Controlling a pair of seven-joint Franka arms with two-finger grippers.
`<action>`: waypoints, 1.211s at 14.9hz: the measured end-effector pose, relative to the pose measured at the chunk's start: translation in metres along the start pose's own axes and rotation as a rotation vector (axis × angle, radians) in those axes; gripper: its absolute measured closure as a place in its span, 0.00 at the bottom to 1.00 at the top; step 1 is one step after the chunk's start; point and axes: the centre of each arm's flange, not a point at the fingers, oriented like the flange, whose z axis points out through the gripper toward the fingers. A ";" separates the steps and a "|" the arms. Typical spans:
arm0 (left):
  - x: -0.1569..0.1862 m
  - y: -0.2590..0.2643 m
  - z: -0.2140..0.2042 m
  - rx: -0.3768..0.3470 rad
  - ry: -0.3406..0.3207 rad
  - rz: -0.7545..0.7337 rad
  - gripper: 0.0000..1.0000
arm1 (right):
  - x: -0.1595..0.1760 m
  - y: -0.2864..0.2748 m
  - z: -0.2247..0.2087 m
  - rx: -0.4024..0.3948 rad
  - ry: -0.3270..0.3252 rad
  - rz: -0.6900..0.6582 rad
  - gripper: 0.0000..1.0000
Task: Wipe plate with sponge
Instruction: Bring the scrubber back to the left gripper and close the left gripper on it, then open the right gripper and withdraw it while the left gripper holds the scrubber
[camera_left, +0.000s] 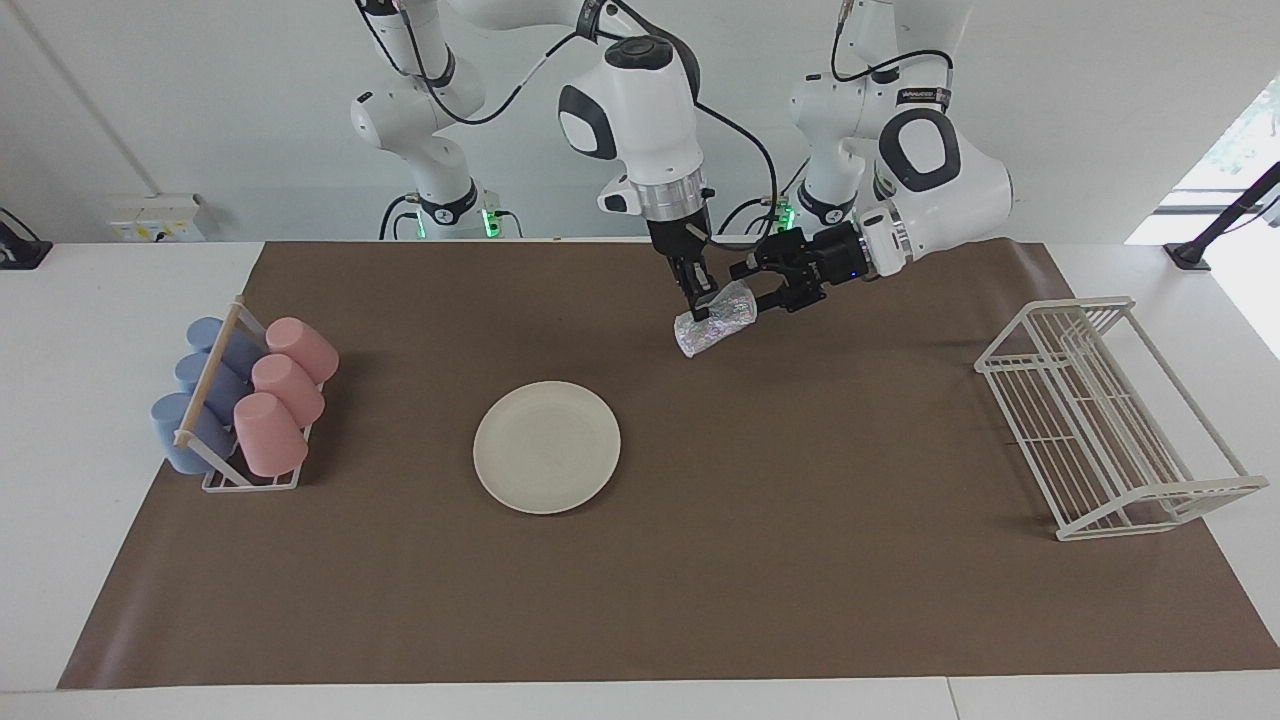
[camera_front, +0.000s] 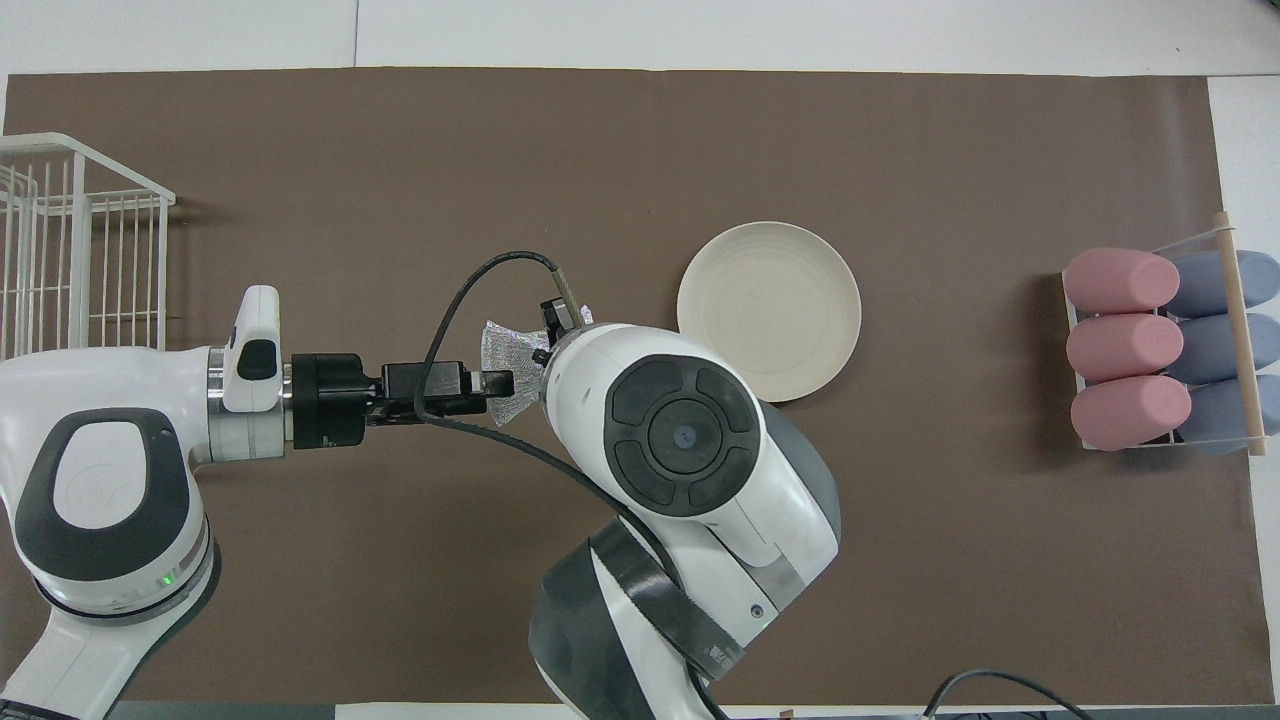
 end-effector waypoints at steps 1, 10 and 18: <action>-0.001 0.002 0.004 0.005 0.000 0.009 0.07 | 0.000 -0.001 -0.001 0.002 -0.001 0.000 0.98; -0.003 0.005 0.010 0.016 0.011 0.014 0.91 | 0.001 -0.003 -0.002 0.006 -0.001 0.004 0.98; -0.002 0.004 0.010 0.012 0.014 0.003 0.93 | 0.006 -0.005 -0.002 0.007 0.003 -0.017 0.93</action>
